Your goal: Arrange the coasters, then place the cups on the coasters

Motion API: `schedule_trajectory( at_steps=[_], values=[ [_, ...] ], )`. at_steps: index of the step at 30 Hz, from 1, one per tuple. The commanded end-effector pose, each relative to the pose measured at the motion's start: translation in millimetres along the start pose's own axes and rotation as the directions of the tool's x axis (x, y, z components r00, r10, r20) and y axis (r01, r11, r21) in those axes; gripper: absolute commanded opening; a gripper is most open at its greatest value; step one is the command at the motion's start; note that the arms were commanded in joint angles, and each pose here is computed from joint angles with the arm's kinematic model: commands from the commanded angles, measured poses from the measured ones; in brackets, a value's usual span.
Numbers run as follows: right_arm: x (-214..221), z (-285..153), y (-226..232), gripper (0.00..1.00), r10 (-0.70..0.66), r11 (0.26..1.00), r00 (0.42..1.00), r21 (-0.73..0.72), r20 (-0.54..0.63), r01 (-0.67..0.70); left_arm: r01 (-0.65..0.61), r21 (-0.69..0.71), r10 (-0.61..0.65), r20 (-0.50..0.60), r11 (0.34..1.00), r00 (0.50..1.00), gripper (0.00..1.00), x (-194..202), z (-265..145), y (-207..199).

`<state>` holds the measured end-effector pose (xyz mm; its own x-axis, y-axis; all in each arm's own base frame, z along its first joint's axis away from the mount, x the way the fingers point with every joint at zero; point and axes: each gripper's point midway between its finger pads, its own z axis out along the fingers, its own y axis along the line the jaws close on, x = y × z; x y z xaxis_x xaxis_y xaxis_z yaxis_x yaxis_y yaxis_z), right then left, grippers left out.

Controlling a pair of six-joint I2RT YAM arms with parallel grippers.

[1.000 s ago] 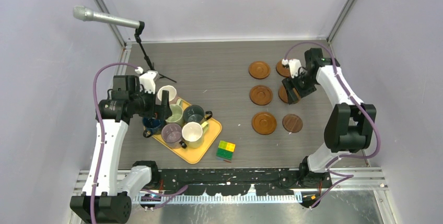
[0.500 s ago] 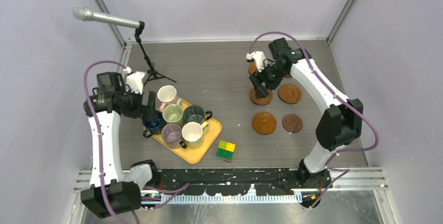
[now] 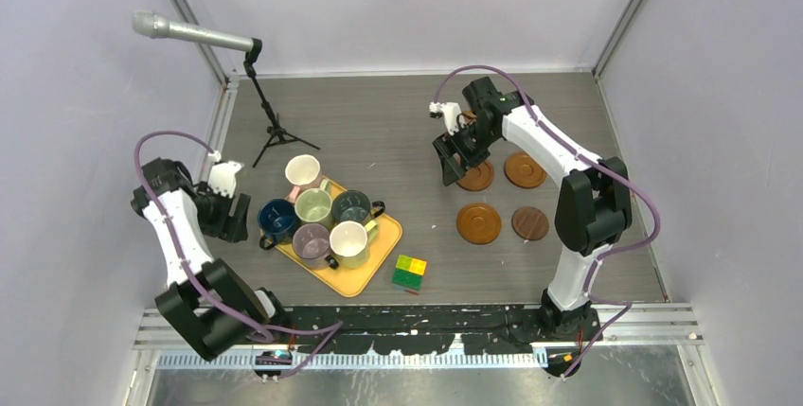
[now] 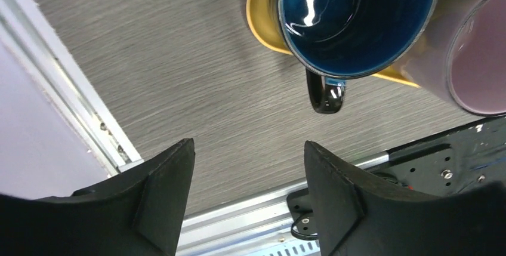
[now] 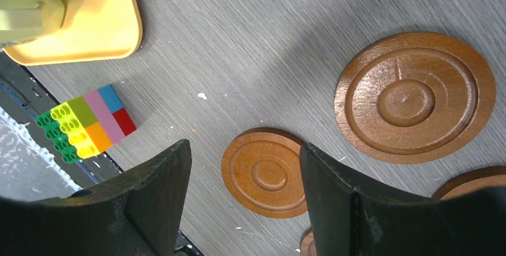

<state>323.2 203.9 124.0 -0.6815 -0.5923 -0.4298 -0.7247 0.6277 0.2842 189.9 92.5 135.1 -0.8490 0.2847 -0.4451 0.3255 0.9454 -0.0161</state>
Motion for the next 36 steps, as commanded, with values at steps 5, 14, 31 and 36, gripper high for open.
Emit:
schedule_trajectory(
  at_steps=[5,14,31,36],
  values=[
    [-16.2,7.5,4.0,0.7,0.012,1.0,0.999,-0.028,0.053,-0.01,-0.209,0.103,0.2,0.092,0.973,0.976,0.5,10.0,45.8,6.0],
    [-6.7,14.9,3.1,0.7,0.012,0.999,0.999,-0.031,0.03,-0.011,-0.321,0.177,0.29,0.18,0.93,0.94,0.39,24.4,80.0,2.3],
    [1.7,20.8,0.8,0.69,0.019,0.999,1.0,-0.03,0.005,-0.019,-0.401,0.218,0.33,0.299,0.89,0.895,0.26,34.4,116.5,4.7],
    [3.4,21.7,-1.0,0.69,0.019,1.0,1.0,-0.024,-0.004,-0.019,-0.412,0.234,0.324,0.336,0.881,0.884,0.25,27.9,118.4,3.0]
  ],
)
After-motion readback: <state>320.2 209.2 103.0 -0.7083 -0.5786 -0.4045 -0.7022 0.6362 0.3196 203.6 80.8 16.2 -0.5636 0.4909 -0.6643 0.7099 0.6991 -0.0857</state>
